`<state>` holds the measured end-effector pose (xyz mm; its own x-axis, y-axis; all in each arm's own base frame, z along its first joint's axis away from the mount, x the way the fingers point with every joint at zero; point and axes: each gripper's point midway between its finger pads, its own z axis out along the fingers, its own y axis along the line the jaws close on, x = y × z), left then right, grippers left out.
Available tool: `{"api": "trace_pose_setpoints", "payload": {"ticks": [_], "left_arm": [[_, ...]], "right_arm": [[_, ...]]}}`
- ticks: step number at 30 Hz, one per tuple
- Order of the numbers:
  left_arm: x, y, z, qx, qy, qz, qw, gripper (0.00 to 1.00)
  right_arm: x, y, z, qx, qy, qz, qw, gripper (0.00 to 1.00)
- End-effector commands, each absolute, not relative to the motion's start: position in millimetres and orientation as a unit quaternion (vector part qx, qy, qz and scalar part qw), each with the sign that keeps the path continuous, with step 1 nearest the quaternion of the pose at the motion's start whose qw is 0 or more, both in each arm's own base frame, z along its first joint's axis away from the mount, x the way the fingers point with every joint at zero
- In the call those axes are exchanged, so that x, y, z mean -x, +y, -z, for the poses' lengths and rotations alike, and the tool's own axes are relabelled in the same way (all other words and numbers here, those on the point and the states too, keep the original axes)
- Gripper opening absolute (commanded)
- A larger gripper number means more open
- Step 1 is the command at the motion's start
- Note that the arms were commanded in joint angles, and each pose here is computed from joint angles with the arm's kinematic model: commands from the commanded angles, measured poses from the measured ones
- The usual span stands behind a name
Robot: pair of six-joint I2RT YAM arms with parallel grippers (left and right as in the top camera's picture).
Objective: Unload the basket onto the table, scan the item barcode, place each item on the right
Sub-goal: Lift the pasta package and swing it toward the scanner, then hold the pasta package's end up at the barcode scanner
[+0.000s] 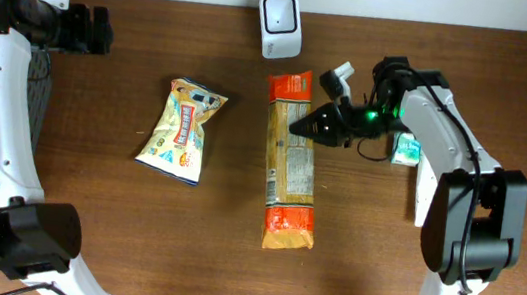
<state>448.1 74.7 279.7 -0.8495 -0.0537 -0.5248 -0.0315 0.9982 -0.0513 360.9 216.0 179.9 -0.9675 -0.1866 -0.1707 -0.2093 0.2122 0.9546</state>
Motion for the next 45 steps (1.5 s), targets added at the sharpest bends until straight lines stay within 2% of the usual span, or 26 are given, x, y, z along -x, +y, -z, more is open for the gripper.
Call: {"api": "trace_pose_setpoints", "payload": {"ticks": [1, 4, 7, 11, 13, 17, 22, 25, 37, 39, 42, 45], "left_arm": [[-448, 75, -284, 0.026, 0.96, 0.02, 0.28, 0.99], [-448, 75, -285, 0.026, 0.959, 0.02, 0.28, 0.99], [-448, 75, -284, 0.026, 0.96, 0.02, 0.28, 0.99], [-448, 75, -284, 0.026, 0.96, 0.02, 0.28, 0.99], [-448, 75, -284, 0.026, 0.96, 0.02, 0.28, 0.99], [-448, 75, -285, 0.026, 0.959, 0.02, 0.28, 0.99], [-448, 75, -284, 0.026, 0.96, 0.02, 0.28, 0.99], [-448, 75, -284, 0.026, 0.96, 0.02, 0.28, 0.99], [-448, 75, -284, 0.026, 0.96, 0.02, 0.28, 0.99], [-448, 75, -285, 0.026, 0.959, 0.02, 0.28, 0.99], [-448, 75, -284, 0.026, 0.96, 0.02, 0.28, 0.99], [-448, 75, -284, 0.026, 0.96, 0.02, 0.28, 0.99]], "right_arm": [[-368, 218, -188, 0.156, 0.855, -0.493, 0.03, 0.04], [-394, 216, -191, 0.199, 0.916, -0.334, 0.095, 0.04], [-442, 207, -214, 0.246, 0.935, -0.116, 0.227, 0.04], [-513, 227, -263, 0.333, 0.838, 0.125, 0.414, 0.04], [-543, 243, -290, 0.367, 0.769, 0.212, 0.479, 0.04], [-583, 268, -295, 0.409, 0.688, 0.269, 0.535, 0.04], [-639, 294, -227, 0.496, 0.556, 0.397, 0.535, 0.04], [-639, 314, -216, 0.525, 0.527, 0.371, 0.556, 0.04], [-639, 310, -222, 0.517, 0.532, 0.375, 0.555, 0.04], [-635, 308, -233, 0.508, 0.543, 0.364, 0.56, 0.04], [-621, 294, -254, 0.466, 0.619, 0.279, 0.568, 0.04], [-582, 268, -302, 0.416, 0.69, 0.211, 0.554, 0.04]]}}
